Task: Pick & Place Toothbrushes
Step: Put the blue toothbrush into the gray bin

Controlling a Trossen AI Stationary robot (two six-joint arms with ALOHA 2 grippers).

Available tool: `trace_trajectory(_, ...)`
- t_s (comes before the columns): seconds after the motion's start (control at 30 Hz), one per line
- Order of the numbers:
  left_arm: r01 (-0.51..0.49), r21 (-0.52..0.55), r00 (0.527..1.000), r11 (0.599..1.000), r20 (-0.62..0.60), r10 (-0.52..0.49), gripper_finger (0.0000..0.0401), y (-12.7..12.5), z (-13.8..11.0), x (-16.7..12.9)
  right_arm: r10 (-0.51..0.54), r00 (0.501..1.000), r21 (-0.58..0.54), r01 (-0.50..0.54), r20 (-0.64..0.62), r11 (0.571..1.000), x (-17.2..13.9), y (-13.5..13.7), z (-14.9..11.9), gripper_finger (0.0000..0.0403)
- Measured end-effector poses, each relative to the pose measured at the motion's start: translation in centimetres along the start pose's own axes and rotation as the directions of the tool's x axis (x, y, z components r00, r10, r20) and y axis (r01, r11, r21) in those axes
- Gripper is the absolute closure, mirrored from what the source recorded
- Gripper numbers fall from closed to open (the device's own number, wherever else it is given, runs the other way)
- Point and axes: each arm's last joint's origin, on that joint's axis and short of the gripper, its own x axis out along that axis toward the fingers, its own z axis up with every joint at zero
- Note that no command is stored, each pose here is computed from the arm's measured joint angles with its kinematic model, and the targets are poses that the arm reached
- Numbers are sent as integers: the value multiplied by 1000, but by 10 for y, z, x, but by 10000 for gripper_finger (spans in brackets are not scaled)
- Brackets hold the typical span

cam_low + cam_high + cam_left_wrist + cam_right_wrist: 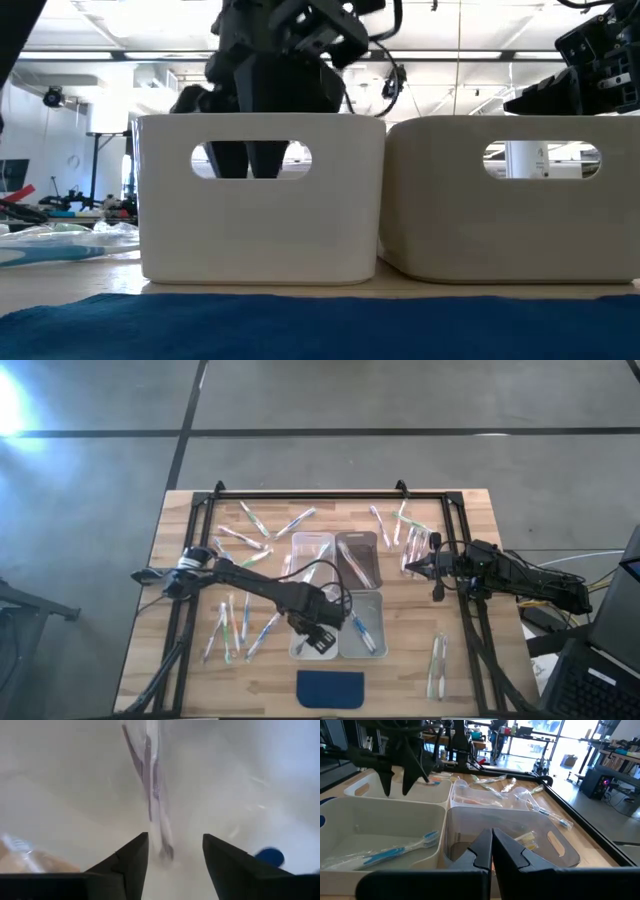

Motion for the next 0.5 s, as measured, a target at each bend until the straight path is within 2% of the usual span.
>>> trace_trajectory(0.13, -31, 31, 999, 999, 44, 29, 208, 2, -4, -18, 0, 1000, 0, 0, 0, 1000, 0, 0, 0, 394)
trace_trajectory(0.33, -69, 122, 976, 990, 214, 42, 209, 7, -16, -56, 0, 1000, 0, 0, 1, 1000, 0, 0, 0, 394)
trace_trajectory(0.5, -223, 231, 882, 947, 461, 95, 214, 9, -33, -83, 0, 1000, 0, 0, 0, 1000, 0, 0, 0, 394)
